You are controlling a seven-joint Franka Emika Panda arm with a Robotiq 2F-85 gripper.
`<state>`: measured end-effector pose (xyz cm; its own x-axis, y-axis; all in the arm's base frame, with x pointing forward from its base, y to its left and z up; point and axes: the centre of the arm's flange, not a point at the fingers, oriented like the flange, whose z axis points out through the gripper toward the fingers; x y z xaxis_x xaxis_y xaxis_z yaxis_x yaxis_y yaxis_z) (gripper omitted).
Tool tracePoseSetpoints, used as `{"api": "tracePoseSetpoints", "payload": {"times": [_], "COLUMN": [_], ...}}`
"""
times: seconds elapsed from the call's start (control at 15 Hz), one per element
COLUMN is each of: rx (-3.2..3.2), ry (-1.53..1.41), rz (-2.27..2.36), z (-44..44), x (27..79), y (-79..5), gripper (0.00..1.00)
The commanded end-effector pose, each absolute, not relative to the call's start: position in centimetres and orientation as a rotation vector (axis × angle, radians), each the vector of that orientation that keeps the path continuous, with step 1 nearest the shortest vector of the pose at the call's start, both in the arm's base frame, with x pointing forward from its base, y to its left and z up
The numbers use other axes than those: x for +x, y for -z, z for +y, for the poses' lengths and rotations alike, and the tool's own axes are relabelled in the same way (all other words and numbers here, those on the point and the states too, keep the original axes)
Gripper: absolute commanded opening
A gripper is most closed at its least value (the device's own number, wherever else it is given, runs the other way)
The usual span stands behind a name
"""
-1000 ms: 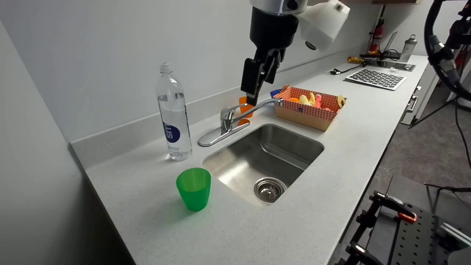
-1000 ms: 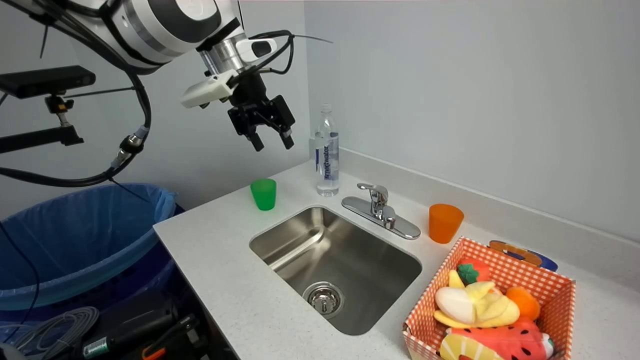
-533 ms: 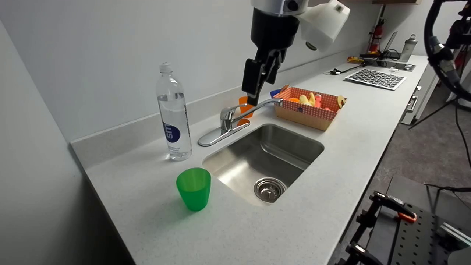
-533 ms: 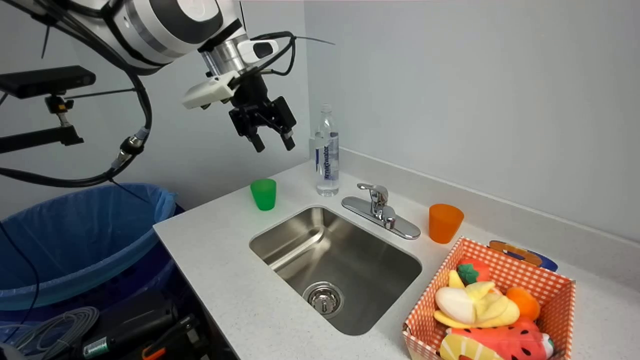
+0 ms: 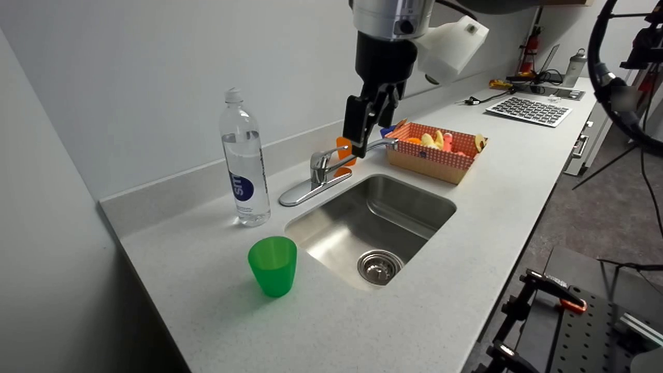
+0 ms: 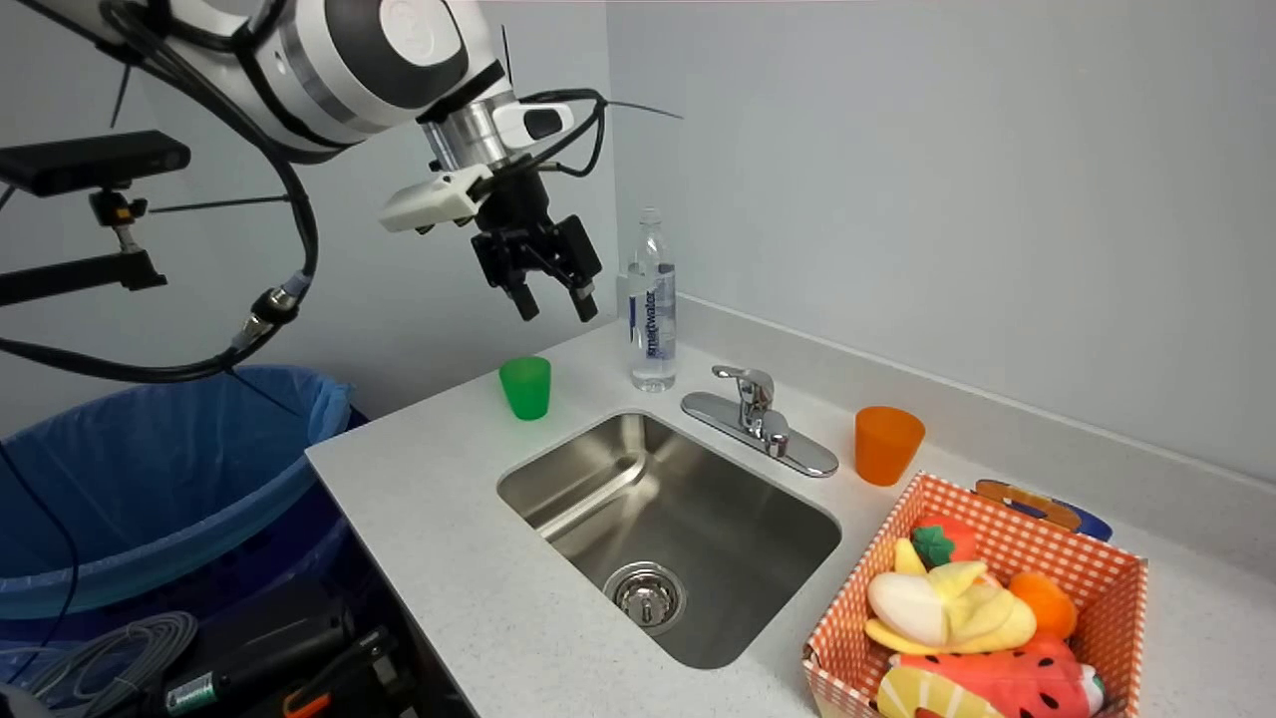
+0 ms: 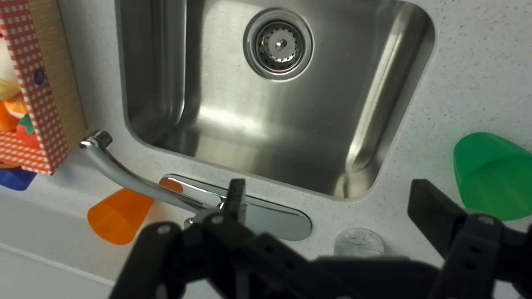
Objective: Push the faucet handle upwards
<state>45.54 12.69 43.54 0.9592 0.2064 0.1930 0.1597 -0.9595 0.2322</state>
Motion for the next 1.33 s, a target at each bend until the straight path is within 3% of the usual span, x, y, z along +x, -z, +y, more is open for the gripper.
{"api": "tracePoseSetpoints", "payload": {"times": [0.0, 0.8, 1.27], "rx": [2.897, 2.865, 2.886], "ry": [-0.277, -0.234, -0.203], "rz": [0.171, -0.04, -0.025], "z": [11.6, 6.8, 6.6], "x": [47.3, 55.0, 54.4], "y": [-42.0, -38.0, -37.8], "gripper": [1.0, 1.0, 1.0]}}
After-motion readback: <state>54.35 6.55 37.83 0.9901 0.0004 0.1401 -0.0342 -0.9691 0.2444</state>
